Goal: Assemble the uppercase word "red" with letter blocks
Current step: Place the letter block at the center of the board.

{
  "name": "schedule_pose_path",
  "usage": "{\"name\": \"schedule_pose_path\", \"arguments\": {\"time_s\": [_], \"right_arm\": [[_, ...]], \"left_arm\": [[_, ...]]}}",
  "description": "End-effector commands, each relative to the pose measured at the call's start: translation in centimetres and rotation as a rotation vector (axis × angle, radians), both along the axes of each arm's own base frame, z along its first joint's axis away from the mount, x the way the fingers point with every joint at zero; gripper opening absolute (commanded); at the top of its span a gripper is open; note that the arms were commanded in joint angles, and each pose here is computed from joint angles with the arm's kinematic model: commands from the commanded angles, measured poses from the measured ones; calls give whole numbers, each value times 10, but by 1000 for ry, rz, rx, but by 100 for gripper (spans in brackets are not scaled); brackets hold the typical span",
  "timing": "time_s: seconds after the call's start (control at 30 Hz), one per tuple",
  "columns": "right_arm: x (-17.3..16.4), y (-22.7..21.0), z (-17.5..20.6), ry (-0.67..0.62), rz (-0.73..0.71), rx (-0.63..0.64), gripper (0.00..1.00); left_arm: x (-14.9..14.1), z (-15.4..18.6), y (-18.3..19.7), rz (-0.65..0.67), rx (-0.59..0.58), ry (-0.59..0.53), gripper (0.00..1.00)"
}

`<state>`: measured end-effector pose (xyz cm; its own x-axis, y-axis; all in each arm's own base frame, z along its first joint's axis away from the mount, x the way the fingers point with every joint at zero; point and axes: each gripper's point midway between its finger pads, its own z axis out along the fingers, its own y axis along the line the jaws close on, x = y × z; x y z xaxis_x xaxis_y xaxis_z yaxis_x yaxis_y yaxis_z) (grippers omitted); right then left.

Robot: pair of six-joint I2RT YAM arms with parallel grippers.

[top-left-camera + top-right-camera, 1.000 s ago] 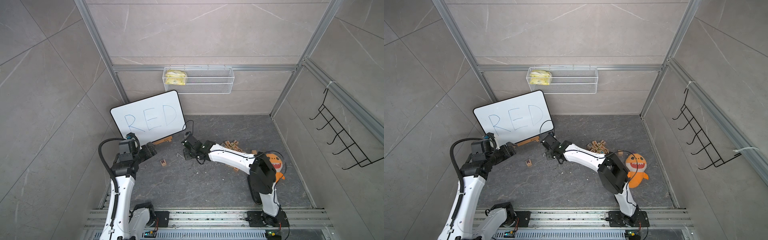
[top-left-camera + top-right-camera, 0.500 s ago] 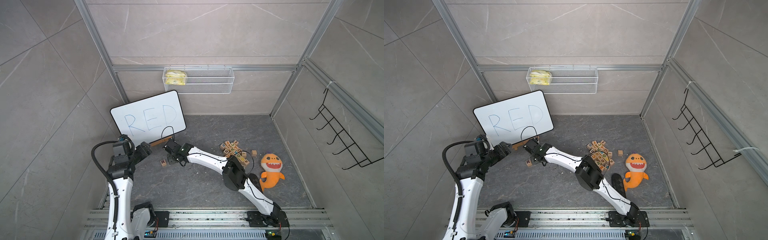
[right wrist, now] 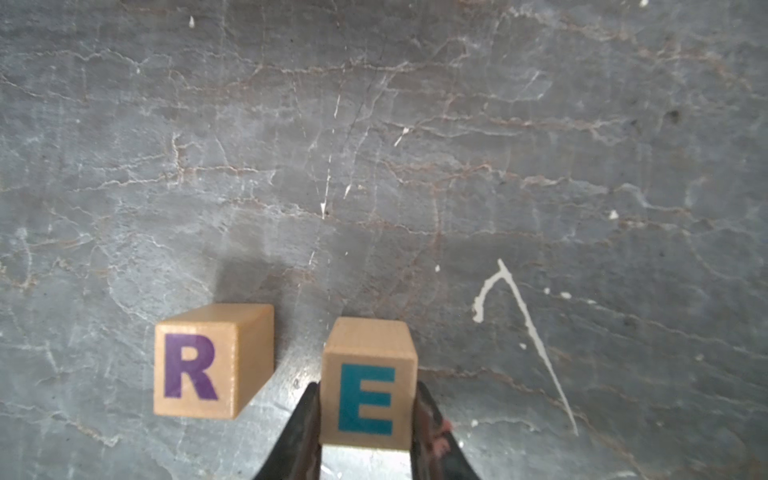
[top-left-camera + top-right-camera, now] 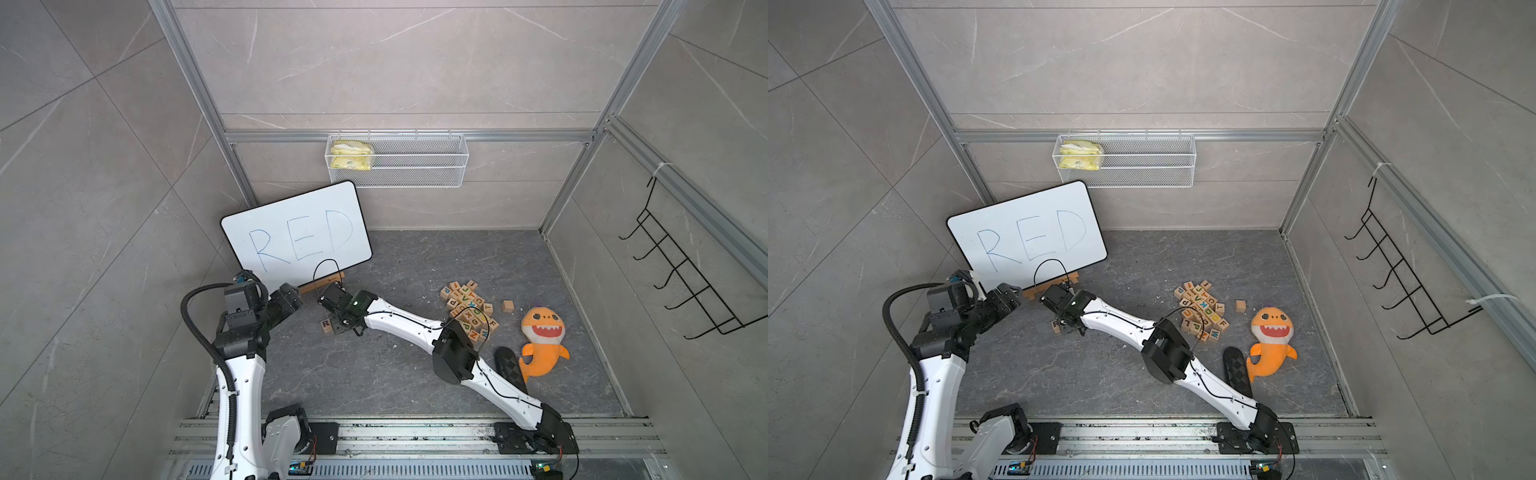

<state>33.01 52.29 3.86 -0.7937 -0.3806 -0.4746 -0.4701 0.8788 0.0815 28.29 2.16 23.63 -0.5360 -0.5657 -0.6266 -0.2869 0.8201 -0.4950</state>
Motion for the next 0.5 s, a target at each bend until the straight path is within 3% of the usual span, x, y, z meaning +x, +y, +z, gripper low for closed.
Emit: {"name": "schedule_pose_path", "arguments": {"time_s": [0.0, 0.47], "right_arm": [[1, -7, -14, -4, 5, -53, 32], [6, 9, -5, -23, 28, 5, 45]], "left_arm": [[1, 8, -2, -5, -18, -36, 82], [1, 7, -2, -4, -25, -37, 82]]}}
